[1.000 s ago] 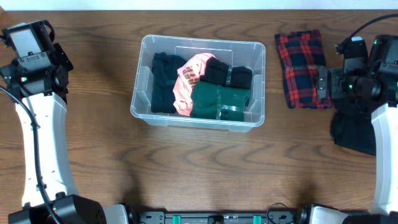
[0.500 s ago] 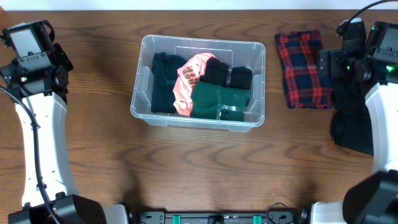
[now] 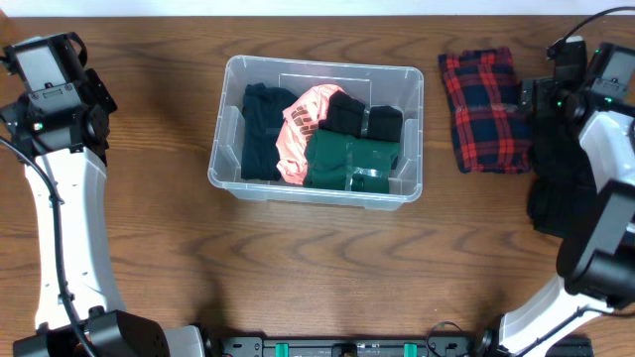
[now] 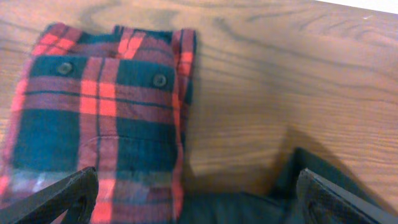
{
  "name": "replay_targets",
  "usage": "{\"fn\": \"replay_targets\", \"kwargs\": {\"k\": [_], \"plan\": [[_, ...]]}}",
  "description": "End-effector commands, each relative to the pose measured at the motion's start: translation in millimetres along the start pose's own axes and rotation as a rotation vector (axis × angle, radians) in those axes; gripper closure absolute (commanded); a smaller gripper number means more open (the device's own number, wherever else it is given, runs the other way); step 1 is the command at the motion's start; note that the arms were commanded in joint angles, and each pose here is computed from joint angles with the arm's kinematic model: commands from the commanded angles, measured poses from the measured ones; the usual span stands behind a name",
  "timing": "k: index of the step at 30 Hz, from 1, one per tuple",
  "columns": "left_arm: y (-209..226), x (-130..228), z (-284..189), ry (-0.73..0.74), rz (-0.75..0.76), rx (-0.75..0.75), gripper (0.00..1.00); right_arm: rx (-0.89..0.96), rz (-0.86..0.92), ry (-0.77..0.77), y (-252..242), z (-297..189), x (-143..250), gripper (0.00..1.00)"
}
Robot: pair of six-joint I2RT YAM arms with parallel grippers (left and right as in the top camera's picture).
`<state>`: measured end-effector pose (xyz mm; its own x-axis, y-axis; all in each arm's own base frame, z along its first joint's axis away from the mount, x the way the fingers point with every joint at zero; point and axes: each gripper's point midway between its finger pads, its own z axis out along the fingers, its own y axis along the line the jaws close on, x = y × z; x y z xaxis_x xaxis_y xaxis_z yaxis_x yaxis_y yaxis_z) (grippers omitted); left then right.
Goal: Pack container
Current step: 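Lower the right gripper onto the red plaid cloth and grasp it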
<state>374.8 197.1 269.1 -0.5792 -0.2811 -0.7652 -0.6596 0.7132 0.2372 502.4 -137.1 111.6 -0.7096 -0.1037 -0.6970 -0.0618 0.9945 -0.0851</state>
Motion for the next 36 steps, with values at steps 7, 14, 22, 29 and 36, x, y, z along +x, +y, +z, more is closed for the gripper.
{"fn": "replay_targets", "kwargs": {"k": [7,14,22,29,36], "plan": [[2.4,3.1,2.7,0.01,-0.01,-0.013,0.02,-0.178,0.12,-0.02,28.1,43.5,12.3,0.01],[2.5,3.1,2.7,0.01,-0.01,-0.014,0.02,-0.236,0.214,0.058,40.0,68.1,43.7,0.01],[2.4,3.1,2.7,0.01,-0.01,-0.013,0.02,-0.27,0.269,0.151,57.4,73.5,65.7,0.14],[2.5,3.1,2.7,0.01,-0.01,-0.014,0.02,-0.3,0.294,0.251,73.2,67.9,85.7,0.15],[2.4,3.1,2.7,0.01,-0.01,-0.013,0.02,-0.309,0.383,0.367,83.2,58.8,107.7,0.16]]}}
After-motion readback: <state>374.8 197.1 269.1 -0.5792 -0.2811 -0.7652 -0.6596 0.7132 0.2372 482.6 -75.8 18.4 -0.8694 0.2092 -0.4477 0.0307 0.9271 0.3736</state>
